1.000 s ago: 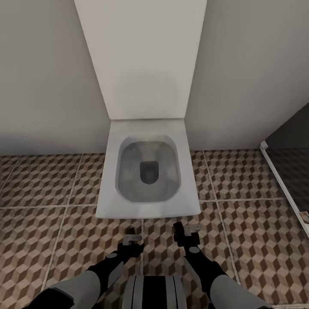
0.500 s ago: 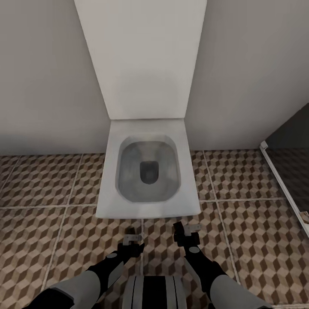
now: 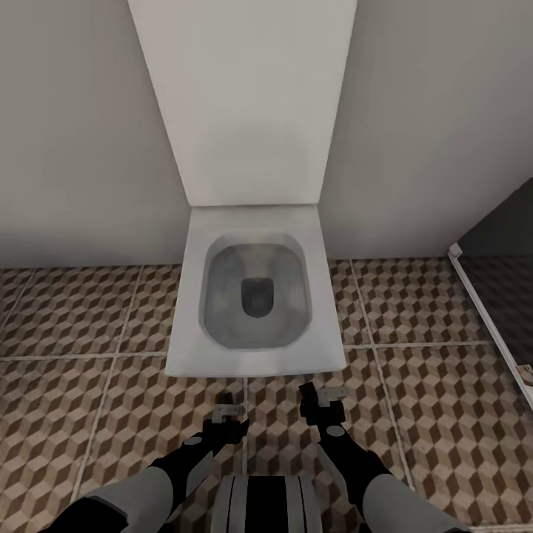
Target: Take the four mousetraps from the cabinet in the bathroom and place them on the bathroom floor. Make sure all four end up on the same floor surface, and ensure that at least two of them are either under or directly next to the same bathroom sink.
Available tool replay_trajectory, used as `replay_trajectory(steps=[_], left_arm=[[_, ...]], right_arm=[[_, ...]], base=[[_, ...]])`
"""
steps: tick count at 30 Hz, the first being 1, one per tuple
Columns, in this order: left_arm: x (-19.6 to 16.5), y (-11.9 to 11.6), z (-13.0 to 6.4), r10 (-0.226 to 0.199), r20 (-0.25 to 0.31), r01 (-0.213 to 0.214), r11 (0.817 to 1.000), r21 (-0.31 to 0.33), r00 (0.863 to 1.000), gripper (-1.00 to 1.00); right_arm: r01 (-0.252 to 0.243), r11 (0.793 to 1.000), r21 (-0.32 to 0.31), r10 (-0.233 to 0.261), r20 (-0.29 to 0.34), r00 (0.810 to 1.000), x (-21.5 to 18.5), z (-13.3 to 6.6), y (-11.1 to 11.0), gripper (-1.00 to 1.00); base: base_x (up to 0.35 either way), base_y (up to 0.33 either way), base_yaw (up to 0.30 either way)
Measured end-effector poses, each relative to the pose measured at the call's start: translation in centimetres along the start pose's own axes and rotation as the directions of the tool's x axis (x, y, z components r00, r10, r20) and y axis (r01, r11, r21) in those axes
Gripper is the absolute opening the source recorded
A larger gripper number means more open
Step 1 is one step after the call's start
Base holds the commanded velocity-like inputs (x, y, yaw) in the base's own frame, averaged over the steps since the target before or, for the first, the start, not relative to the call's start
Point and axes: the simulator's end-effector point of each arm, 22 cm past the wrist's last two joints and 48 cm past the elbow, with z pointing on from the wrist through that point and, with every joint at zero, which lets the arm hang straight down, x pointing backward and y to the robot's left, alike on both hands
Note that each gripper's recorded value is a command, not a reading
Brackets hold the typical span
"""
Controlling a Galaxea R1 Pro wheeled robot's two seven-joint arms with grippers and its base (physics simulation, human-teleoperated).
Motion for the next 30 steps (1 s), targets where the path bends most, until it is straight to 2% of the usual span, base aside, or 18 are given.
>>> replay_trajectory(steps=[16,17,30], left_arm=[[0.00,0.00,0.00,0.000,0.000,0.000,1.000,0.000,1.000,1.00],[0.00,0.00,0.00,0.000,0.000,0.000,1.000,0.000,1.000,1.00],[0.00,0.00,0.00,0.000,0.000,0.000,1.000,0.000,1.000,1.00]], right_arm=[[0.000,1.000,0.001,0.000,0.000,1.000,0.01,0.01,-0.04,-1.00],[0.000,1.000,0.001,0.000,0.000,1.000,0.01,0.01,-0.06,1.00],[-0.002,1.000,0.002,0.002,0.000,1.000,0.01,0.01,-0.11,1.00]], base=[[0.000,0.000,0.000],[0.000,0.000,0.000],[0.000,0.000,0.000]])
